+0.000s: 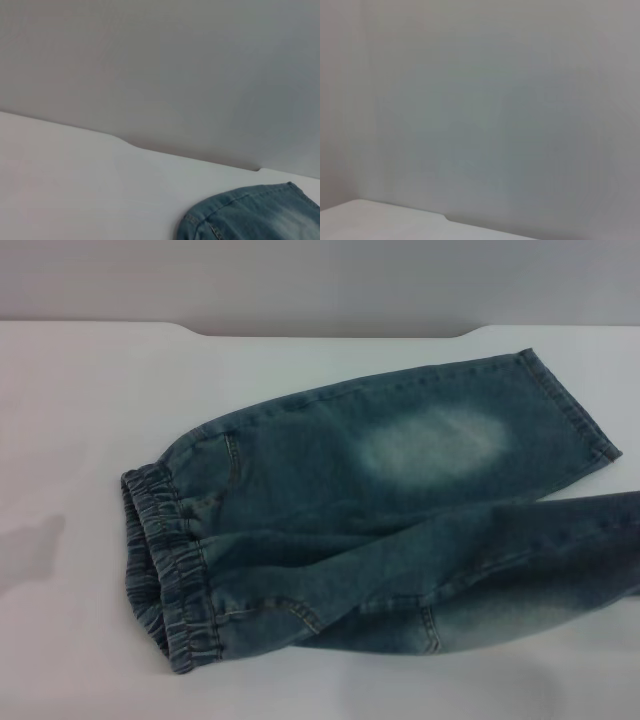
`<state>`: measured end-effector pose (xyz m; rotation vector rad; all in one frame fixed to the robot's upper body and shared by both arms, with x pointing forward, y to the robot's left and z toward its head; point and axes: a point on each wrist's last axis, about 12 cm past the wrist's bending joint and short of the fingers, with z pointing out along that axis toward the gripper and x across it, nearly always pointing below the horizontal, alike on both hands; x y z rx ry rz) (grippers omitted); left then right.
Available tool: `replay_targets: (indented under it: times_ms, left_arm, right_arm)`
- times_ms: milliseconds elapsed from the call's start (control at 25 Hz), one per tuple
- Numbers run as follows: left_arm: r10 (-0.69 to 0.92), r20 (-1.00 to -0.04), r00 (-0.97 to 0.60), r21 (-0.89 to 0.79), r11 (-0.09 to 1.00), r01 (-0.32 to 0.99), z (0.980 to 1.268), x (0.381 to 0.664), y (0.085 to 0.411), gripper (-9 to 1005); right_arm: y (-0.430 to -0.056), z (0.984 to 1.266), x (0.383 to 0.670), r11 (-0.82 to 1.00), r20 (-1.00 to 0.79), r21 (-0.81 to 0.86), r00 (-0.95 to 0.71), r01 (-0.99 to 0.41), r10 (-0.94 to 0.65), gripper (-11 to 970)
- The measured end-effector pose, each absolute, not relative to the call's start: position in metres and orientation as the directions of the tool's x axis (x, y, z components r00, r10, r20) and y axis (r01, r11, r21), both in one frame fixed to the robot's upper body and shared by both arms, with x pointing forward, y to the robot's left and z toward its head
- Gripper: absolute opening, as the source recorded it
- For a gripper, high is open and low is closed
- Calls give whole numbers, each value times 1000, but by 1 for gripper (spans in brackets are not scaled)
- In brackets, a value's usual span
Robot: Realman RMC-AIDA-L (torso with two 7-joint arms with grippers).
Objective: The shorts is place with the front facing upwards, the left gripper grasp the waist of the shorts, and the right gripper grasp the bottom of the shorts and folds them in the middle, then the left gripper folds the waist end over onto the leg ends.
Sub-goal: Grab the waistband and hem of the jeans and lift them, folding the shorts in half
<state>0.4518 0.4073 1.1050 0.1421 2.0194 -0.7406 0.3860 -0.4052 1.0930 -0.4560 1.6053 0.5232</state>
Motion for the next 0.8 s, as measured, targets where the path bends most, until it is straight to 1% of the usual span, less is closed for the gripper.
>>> replay_targets:
  times_ms: [280, 520, 680, 720, 760, 800]
  left_arm:
    - [-187, -815, -549, -448, 804, 391, 1104, 449, 407, -1]
    - [-171, -815, -553, -448, 791, 416, 1106, 452, 402, -1]
    - [-106, -789, -606, -466, 746, 476, 1113, 468, 391, -1]
    - [-106, -789, -606, -466, 746, 476, 1113, 468, 391, -1]
    - [-43, -765, -642, -468, 722, 509, 1119, 479, 384, -1]
    - [-22, -757, -653, -468, 716, 518, 1121, 483, 381, -1]
  right_arm:
    - [-402, 1093, 385, 803, -995, 72, -97, -591, 18, 24]
    - [-400, 1091, 387, 794, -995, 79, -97, -603, 26, 24]
    - [-399, 1092, 390, 789, -996, 72, -90, -610, 22, 25]
    - [-398, 1092, 391, 788, -996, 70, -88, -612, 20, 25]
    - [-398, 1092, 392, 787, -996, 68, -86, -614, 19, 25]
    - [-398, 1093, 393, 785, -996, 66, -85, -616, 18, 25]
